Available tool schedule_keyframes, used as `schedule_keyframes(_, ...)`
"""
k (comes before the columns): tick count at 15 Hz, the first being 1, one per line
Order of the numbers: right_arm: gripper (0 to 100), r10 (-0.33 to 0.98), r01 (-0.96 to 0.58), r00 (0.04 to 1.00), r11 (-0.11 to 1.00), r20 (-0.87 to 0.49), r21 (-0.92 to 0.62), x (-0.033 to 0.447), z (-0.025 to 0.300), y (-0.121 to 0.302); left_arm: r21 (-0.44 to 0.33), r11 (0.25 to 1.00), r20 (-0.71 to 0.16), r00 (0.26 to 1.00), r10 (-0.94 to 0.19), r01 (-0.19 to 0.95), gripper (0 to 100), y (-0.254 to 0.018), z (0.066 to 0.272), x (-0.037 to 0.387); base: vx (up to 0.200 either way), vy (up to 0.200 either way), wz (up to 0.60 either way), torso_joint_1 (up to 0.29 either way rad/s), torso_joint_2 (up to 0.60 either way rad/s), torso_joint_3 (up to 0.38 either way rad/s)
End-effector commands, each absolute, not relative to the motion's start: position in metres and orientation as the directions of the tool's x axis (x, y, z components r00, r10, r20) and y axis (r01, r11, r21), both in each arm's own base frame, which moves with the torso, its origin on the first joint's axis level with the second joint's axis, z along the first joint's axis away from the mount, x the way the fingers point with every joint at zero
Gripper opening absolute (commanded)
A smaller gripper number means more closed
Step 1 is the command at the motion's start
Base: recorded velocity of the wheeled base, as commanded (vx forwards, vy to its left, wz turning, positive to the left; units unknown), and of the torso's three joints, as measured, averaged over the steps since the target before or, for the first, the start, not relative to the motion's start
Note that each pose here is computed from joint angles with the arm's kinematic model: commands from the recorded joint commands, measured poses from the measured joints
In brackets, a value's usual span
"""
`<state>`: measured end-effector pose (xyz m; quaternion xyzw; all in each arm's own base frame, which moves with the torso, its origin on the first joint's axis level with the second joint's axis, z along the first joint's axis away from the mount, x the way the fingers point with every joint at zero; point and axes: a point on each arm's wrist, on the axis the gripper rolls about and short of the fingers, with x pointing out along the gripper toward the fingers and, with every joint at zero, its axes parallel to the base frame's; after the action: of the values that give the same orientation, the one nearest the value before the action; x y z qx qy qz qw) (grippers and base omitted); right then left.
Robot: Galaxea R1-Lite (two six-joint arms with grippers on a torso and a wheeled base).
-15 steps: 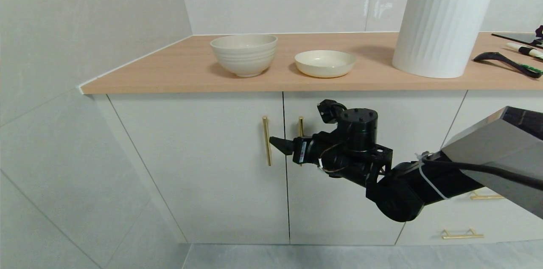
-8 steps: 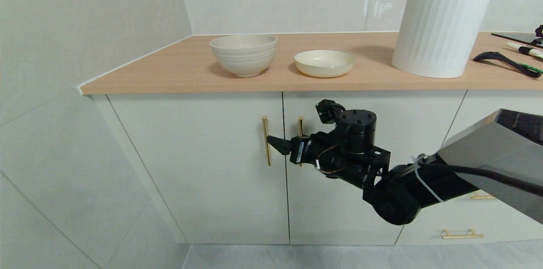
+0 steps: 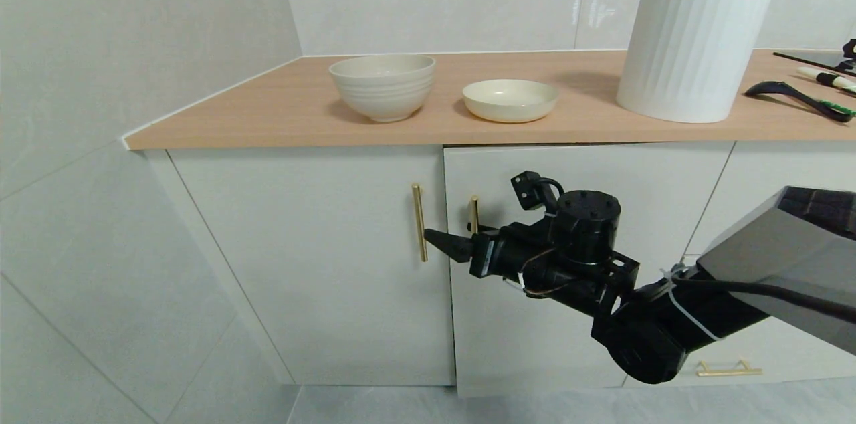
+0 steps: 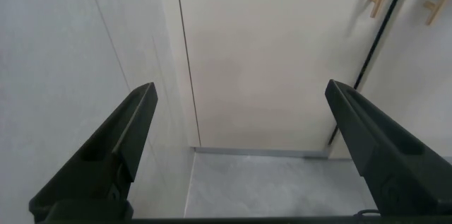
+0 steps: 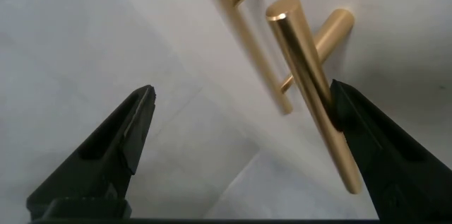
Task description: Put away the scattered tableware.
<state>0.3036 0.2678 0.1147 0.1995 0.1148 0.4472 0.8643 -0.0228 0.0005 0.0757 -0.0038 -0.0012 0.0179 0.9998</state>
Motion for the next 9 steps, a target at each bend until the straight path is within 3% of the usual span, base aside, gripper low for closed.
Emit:
schedule_keyframes(1,100,0.835,-0.736,0.55,0.502,-0.031,0.455,0.3,0.111,0.266,-0.008,0.999,0.003,0.999,0.037,-0.037,100,0.0,0.076,-0.023,0.0,0.0,0.0,0.0,0.0,0.0)
schedule_keyframes(9,100,0.888,-0.776,0.459,0.383,0.033,0.501,0.278,0.112,0.251,-0.006,0.999,0.003,0.999,0.037,-0.037,100,0.0,0.076,-0.023,0.0,0.0,0.0,0.0,0.0,0.0)
